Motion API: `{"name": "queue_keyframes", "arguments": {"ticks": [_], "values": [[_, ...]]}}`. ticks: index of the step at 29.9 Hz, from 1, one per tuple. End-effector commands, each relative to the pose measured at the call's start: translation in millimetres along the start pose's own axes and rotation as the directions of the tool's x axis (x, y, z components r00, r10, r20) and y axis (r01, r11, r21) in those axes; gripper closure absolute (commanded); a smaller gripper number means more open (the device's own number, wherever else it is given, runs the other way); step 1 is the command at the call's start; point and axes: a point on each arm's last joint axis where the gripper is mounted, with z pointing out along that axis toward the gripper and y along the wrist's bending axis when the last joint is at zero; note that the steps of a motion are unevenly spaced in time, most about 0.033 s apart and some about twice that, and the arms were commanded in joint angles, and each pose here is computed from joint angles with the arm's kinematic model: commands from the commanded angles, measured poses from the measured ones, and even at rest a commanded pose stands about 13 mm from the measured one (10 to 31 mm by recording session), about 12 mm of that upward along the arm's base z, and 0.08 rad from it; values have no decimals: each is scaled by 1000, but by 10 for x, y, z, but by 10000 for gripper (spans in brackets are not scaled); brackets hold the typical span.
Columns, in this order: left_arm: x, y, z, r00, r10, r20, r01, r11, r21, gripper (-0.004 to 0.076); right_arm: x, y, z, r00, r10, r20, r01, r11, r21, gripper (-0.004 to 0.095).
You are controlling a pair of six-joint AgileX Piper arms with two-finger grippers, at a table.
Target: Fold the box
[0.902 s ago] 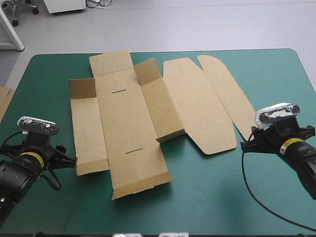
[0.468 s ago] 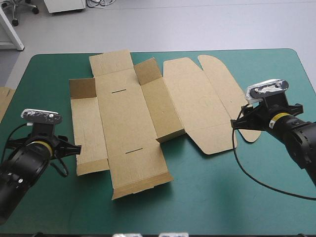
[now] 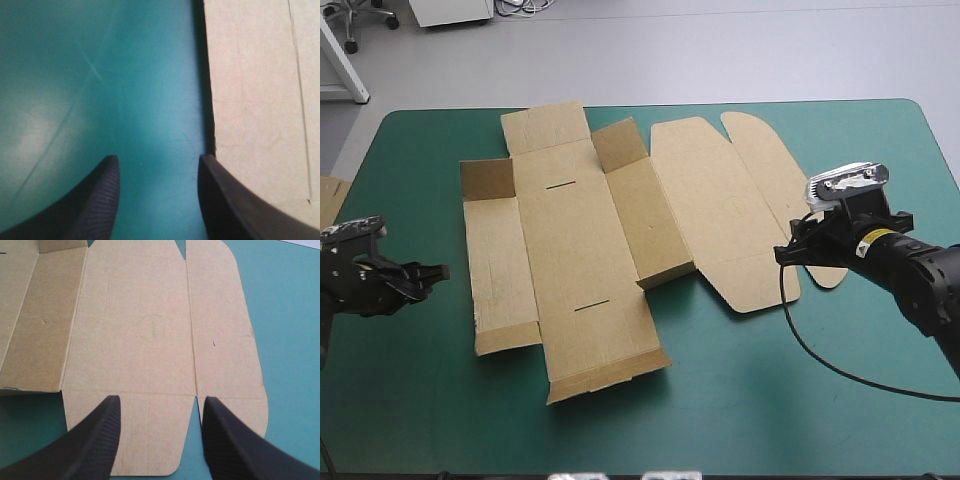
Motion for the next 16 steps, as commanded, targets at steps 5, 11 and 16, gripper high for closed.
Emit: {"name": "queue_keyframes", "arguments": {"ticks": [5, 11, 16], "values": [[-107, 134, -90, 990, -135, 39, 123, 966, 226, 374, -151, 5, -108, 994, -2, 105, 4, 1000, -16, 428], [-148, 74, 140, 984, -162, -76, 179, 910, 374, 374, -144, 64, -110, 995, 28, 95, -20, 996, -83, 428], [-159, 107, 366, 967, -188, -173, 244, 884, 399, 373, -140, 90, -112, 996, 26, 90, -16, 994, -111, 428]]}}
